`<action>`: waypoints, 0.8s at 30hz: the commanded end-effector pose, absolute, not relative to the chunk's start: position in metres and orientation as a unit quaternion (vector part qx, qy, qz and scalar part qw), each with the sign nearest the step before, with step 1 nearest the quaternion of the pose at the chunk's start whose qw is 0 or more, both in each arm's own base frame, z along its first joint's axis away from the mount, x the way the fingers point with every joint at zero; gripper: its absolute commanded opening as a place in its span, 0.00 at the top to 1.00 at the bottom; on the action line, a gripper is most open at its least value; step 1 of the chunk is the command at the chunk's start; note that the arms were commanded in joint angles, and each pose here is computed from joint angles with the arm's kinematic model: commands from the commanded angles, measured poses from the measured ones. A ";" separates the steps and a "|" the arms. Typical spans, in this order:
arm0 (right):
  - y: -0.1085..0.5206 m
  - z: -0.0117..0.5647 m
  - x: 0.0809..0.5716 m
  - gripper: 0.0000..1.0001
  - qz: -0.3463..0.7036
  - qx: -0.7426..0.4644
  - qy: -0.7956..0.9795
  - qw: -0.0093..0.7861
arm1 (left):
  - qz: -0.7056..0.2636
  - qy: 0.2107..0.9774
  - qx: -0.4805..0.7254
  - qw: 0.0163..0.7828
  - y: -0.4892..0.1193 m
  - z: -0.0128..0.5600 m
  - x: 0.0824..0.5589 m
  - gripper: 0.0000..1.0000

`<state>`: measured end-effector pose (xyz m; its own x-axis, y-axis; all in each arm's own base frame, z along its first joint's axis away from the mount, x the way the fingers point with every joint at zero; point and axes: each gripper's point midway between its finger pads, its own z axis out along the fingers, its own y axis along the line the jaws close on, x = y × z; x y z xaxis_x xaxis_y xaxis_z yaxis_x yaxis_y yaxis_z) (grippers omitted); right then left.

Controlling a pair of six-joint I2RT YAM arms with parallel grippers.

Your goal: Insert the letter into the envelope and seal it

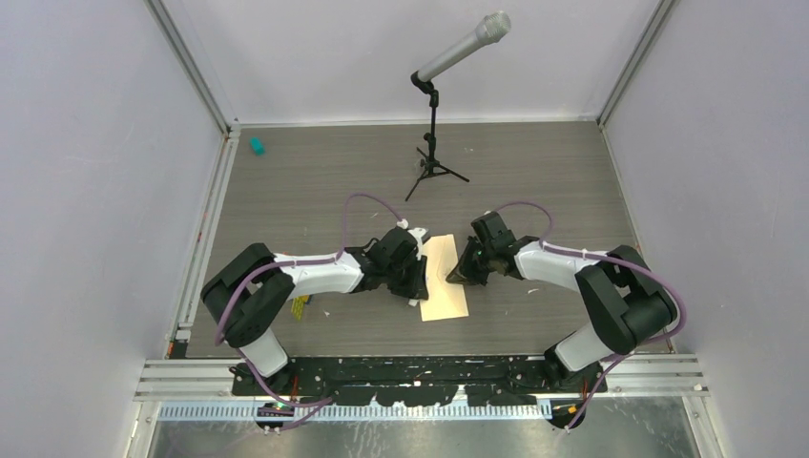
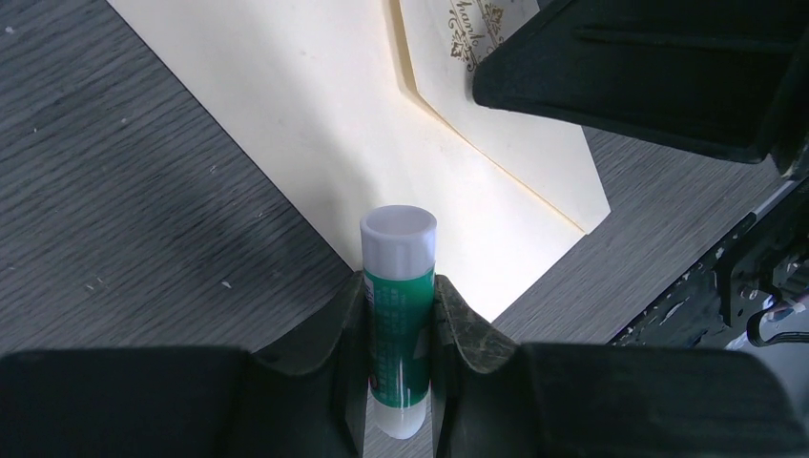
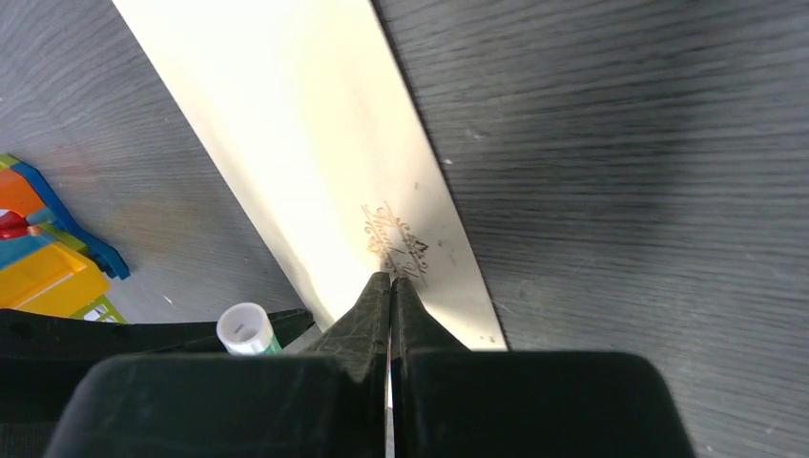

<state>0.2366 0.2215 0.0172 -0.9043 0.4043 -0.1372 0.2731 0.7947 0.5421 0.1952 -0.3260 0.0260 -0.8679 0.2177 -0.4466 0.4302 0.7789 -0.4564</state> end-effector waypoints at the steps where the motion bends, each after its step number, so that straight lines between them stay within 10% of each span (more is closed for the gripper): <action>1: 0.233 0.019 0.241 0.99 0.283 0.171 0.934 0.133 | -0.282 0.925 0.175 0.185 -0.327 0.017 0.194 1.00; 24: 0.221 -0.013 0.233 0.99 0.240 0.177 0.947 0.119 | -0.356 0.894 0.093 0.256 -0.362 0.066 0.287 1.00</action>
